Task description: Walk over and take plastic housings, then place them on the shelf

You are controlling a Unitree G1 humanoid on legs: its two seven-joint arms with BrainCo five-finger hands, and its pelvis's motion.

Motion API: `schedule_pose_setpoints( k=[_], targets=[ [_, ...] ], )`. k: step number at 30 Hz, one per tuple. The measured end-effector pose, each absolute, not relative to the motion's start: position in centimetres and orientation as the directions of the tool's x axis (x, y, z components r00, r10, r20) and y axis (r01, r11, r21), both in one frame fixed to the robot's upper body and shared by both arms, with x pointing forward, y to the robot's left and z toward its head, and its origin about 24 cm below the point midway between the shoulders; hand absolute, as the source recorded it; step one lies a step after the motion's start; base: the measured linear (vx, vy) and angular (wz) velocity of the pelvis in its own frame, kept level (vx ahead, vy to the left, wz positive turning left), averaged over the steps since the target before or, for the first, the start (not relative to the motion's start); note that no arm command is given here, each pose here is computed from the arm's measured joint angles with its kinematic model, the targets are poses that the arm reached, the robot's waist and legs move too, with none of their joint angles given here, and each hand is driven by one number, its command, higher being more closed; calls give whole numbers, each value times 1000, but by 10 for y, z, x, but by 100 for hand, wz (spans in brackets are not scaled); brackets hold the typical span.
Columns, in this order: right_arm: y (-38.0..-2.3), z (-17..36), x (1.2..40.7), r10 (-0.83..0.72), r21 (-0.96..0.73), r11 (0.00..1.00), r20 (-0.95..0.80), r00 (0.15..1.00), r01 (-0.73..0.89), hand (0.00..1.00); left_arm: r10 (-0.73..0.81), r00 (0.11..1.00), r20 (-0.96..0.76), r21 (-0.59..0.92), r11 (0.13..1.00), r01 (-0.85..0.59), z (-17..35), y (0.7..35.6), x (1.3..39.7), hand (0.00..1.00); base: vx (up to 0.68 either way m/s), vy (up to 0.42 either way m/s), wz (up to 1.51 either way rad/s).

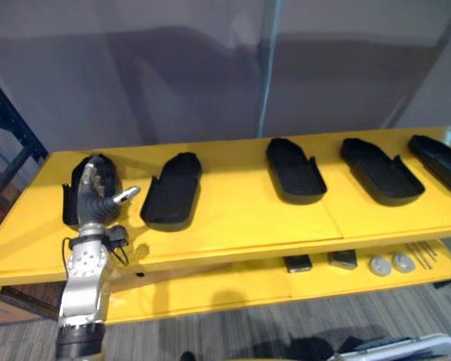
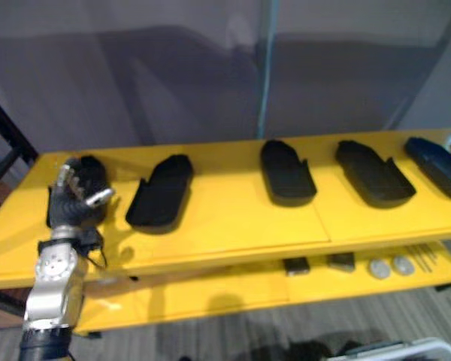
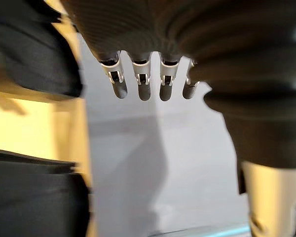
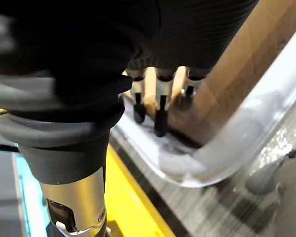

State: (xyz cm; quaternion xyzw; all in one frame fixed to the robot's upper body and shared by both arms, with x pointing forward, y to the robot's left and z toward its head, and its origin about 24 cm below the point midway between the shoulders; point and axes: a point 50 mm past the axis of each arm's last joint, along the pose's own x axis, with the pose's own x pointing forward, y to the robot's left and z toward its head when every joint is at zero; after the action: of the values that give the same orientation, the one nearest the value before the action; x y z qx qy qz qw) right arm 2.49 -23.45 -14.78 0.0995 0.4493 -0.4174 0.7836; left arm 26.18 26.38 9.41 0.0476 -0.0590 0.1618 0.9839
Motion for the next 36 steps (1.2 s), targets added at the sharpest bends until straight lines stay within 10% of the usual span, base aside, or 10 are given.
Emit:
schedule_pose_setpoints(
  k=[12,36],
  targets=[
    [-235,-147,27,-559,-210,637,-788,258,742,0,320,946,-60,148,940,-308,58,271,263,0,35,-5,0],
    [-265,-109,106,-598,-95,720,-587,545,687,0,269,935,230,-53,963,-264,112,251,285,0,-15,-4,-3]
  ],
)
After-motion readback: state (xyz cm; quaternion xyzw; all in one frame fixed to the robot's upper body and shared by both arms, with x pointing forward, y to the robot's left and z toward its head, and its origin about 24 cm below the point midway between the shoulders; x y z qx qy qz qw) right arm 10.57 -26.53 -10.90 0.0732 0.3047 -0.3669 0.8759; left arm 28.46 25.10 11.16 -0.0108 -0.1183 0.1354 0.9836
